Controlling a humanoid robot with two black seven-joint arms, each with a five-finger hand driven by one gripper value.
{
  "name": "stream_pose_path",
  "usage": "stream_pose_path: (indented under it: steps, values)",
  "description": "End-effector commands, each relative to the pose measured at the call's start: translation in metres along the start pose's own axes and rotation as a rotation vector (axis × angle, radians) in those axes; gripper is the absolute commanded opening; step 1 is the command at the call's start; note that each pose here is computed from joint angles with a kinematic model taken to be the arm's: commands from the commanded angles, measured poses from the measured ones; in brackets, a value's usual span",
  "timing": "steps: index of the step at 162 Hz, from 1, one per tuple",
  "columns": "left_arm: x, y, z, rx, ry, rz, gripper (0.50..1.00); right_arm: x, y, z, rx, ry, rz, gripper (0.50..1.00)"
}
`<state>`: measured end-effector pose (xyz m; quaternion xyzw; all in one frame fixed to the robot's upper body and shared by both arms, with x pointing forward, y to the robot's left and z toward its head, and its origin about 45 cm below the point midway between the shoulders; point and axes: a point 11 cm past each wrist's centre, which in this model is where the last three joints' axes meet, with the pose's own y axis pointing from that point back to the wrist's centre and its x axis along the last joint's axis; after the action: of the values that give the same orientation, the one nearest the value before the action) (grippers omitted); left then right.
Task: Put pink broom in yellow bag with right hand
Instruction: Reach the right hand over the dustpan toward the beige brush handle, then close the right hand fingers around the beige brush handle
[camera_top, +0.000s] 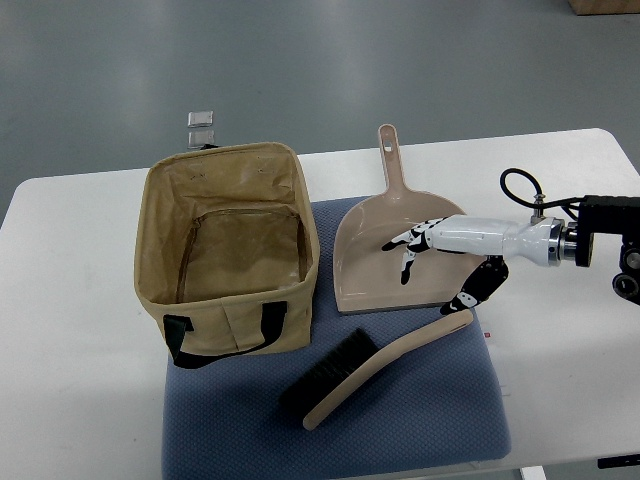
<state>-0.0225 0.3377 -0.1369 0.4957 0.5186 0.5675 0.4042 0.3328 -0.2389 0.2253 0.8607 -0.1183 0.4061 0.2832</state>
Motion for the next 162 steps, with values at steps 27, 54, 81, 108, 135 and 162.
stream_pose_path:
  steps: [27, 54, 81, 108, 135, 162]
  values:
    - [0.0, 0.0, 0.0, 0.0, 0.0, 0.0, 1.0, -0.004, -0.016, -0.025, 0.082, -0.005, -0.031, 0.93]
    - [0.0, 0.0, 0.0, 0.0, 0.0, 0.0, 1.0, -0.024, -0.03, -0.025, 0.072, -0.046, -0.044, 0.93]
    - [0.0, 0.0, 0.0, 0.0, 0.001, 0.001, 1.0, -0.038, -0.032, -0.018, 0.041, -0.03, -0.065, 0.928]
    - [-0.001, 0.0, 0.0, 0.0, -0.001, -0.002, 1.0, -0.046, -0.03, -0.013, 0.021, 0.036, -0.07, 0.928]
    - [0.0, 0.0, 0.0, 0.0, 0.001, 0.0, 1.0, -0.048, -0.029, -0.011, 0.01, 0.071, -0.072, 0.928]
    - [0.0, 0.0, 0.0, 0.0, 0.0, 0.001, 1.0, -0.05, -0.029, -0.004, -0.016, 0.115, -0.078, 0.928]
